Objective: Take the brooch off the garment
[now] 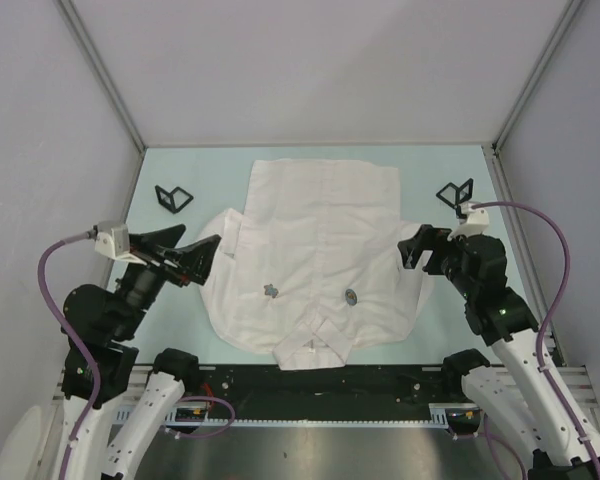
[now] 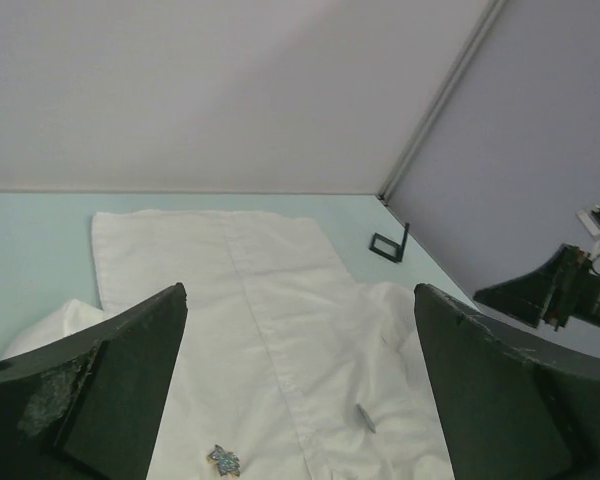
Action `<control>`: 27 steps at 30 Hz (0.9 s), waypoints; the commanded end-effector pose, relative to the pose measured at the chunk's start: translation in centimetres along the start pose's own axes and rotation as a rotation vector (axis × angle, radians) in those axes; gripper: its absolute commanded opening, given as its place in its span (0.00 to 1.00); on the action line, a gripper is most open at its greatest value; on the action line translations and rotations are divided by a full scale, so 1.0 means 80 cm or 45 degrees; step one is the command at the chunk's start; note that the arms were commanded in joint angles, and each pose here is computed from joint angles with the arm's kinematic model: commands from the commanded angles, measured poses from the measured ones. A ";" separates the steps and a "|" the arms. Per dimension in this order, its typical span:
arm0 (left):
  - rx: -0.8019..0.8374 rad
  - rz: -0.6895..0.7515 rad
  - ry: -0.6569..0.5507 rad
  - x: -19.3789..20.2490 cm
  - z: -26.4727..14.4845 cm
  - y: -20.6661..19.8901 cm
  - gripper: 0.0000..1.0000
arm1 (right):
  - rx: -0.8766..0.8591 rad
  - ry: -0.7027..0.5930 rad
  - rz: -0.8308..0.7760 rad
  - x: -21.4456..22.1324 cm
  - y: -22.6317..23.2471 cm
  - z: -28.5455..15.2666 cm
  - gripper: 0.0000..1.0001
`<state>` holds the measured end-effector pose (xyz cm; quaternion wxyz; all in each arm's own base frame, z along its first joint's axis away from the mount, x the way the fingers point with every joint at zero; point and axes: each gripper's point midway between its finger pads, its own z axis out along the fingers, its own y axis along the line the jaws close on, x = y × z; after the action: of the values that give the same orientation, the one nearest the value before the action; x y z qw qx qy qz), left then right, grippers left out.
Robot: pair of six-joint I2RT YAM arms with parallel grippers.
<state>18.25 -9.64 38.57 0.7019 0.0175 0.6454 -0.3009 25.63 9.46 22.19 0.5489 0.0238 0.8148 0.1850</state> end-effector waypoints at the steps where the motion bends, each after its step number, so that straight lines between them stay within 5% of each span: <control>1: 0.191 -0.049 0.097 0.016 0.013 -0.031 1.00 | -0.002 -0.042 0.031 -0.025 0.010 -0.003 1.00; 12: 0.571 -0.340 0.492 0.167 0.071 -0.076 1.00 | -0.060 0.300 -0.051 0.063 0.049 0.041 1.00; 18: 0.422 -0.367 0.768 0.287 0.099 -0.077 0.75 | -0.031 0.409 -0.226 0.127 0.091 0.054 1.00; 22: 0.318 -0.394 0.900 0.350 0.108 -0.066 0.56 | -0.022 0.480 -0.282 0.162 0.105 0.063 0.84; 27: 0.250 -0.455 0.988 0.412 0.109 -0.056 0.51 | 0.001 0.565 -0.298 0.196 0.111 0.078 0.62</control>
<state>22.50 -28.95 12.09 0.3215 0.1107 0.8353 -0.4319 21.98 21.72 8.32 0.3491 -0.1364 0.9195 0.1181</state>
